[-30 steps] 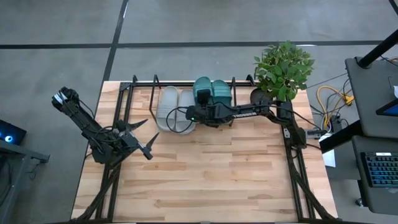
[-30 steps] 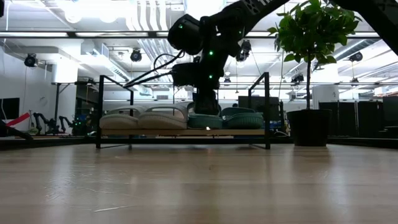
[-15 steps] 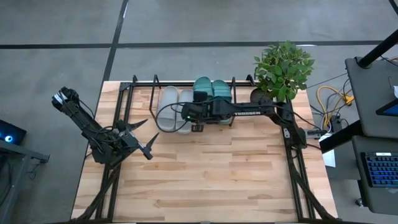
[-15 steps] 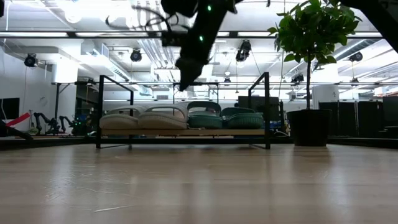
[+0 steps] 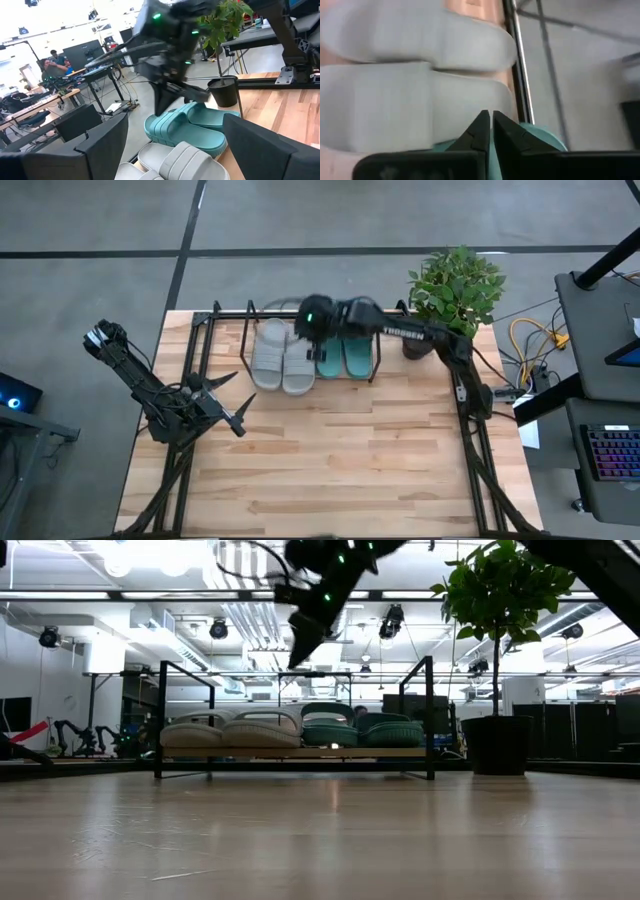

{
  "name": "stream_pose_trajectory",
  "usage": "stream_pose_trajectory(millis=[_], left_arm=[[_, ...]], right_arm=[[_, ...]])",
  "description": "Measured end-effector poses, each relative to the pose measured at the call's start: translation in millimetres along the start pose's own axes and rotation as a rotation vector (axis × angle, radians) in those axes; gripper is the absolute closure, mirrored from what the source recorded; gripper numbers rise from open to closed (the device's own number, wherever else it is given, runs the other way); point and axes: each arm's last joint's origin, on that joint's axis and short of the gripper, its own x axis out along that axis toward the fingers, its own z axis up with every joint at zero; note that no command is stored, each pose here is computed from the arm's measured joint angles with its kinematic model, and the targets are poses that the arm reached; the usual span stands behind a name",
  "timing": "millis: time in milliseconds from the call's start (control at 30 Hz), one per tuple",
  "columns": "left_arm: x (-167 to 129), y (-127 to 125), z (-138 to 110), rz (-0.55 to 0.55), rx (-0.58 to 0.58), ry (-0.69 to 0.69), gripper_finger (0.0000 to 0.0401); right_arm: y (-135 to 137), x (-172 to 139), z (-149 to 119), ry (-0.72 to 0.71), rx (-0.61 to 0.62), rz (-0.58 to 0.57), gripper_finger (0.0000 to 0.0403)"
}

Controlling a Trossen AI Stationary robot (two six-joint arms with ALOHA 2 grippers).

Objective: Pick and place slides into the shelf
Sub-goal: Put the left green slide on the shelf

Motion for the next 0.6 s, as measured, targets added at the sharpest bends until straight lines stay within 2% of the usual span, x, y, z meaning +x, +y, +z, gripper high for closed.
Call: stream_pose_trajectory(millis=[133,233,600], left_arm=[[0.0,0.0,0.0,0.000,0.001,0.000,0.0092],[0.0,0.0,-0.1,0.000,0.004,0.000,0.0092],[0.0,0.0,-0.1,0.000,0.006,0.000,0.0092]], right_arm=[[-42.7,9.4,-21.9,0.030,0.138,0.004,0.0393],[-59.0,15.3,-35.0,0.059,0.198,-0.007,0.0394],[-51.9,51.4,-49.5,0.104,0.187,0.032,0.0394]])
